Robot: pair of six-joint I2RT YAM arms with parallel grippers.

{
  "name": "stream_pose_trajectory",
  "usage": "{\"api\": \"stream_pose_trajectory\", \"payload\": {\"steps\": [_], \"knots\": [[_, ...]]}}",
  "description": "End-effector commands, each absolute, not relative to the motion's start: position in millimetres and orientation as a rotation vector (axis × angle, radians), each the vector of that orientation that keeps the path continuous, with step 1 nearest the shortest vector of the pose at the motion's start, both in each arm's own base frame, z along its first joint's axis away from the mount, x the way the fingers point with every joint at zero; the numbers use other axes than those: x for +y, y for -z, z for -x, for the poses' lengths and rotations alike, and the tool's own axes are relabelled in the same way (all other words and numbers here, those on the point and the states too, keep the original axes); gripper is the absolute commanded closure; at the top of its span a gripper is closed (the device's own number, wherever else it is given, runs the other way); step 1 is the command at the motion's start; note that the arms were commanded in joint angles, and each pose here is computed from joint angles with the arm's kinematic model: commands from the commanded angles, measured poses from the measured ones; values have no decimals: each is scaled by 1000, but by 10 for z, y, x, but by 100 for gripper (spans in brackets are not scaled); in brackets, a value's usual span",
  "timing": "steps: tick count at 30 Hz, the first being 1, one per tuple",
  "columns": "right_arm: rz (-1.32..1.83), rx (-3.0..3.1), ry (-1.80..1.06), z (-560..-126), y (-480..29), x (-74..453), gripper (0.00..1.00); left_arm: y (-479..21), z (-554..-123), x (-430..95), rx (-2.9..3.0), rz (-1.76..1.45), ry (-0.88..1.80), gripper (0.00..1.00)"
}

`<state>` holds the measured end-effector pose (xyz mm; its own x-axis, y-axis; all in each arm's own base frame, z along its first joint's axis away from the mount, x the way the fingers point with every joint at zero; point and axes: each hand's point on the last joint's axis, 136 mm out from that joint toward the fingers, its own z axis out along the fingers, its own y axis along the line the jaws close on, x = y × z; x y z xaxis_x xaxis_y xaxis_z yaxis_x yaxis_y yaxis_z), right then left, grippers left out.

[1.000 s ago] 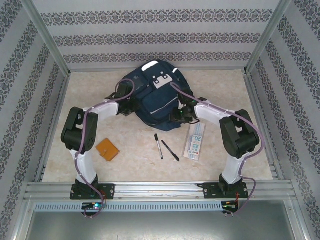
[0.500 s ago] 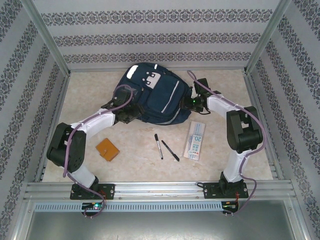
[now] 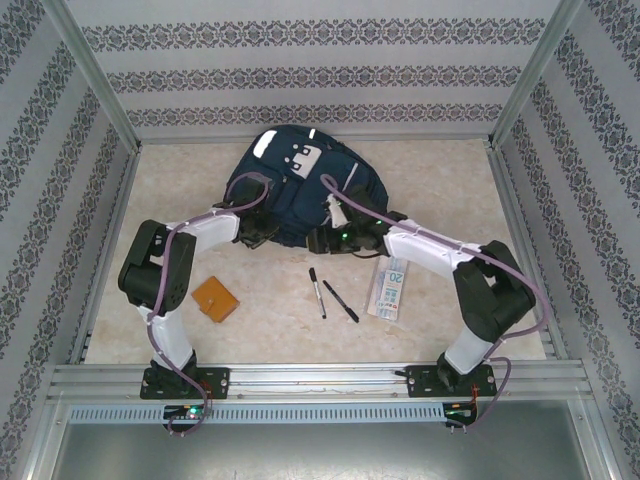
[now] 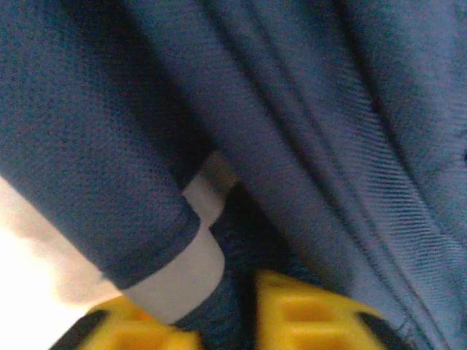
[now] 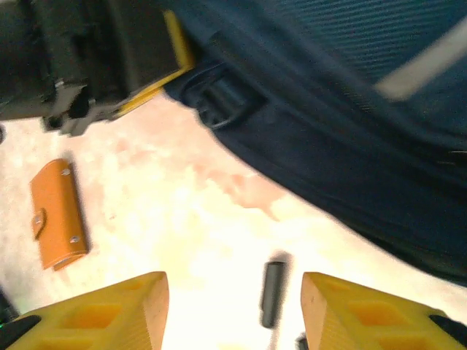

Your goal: Pack books, pencil case, and school supplies into a backpack

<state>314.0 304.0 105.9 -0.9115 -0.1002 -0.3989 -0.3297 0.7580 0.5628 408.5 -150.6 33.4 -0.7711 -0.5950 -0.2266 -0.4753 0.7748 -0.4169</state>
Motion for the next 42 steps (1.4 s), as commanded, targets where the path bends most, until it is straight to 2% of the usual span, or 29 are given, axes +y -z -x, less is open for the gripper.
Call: {"api": "stream_pose_trajectory", "payload": {"steps": [1, 4, 9, 12, 15, 21, 26, 31, 42], "knots": [[416, 2598, -1144, -3082, -1026, 3439, 51, -514, -4087, -1662, 2643, 802, 576, 96], [549, 2624, -1141, -3066, -901, 3633, 54, -762, -3995, -1704, 2627, 795, 643, 100], [573, 2605, -959, -3420, -683, 3575, 55, -1023, -3859, -1715, 2609, 791, 706, 100], [529, 2541, -871, -3700, -686, 3460, 56, -1055, -3788, -1695, 2609, 787, 699, 100], [551, 2461, -950, -3836, -837, 3444, 56, -1027, -3728, -1699, 2622, 801, 706, 100], [699, 2325, -1234, -3643, -1127, 3571, 45, -1146, -3705, -1788, 2596, 806, 781, 100], [666, 2360, -1111, -3635, -988, 3563, 43, -1283, -3692, -1818, 2556, 832, 838, 100], [592, 2320, -1193, -3680, -1010, 3676, 45, -1318, -3669, -1878, 2537, 861, 892, 100], [654, 2225, -1266, -3616, -1025, 4017, 49, -1312, -3694, -2003, 2555, 849, 933, 100]]}}
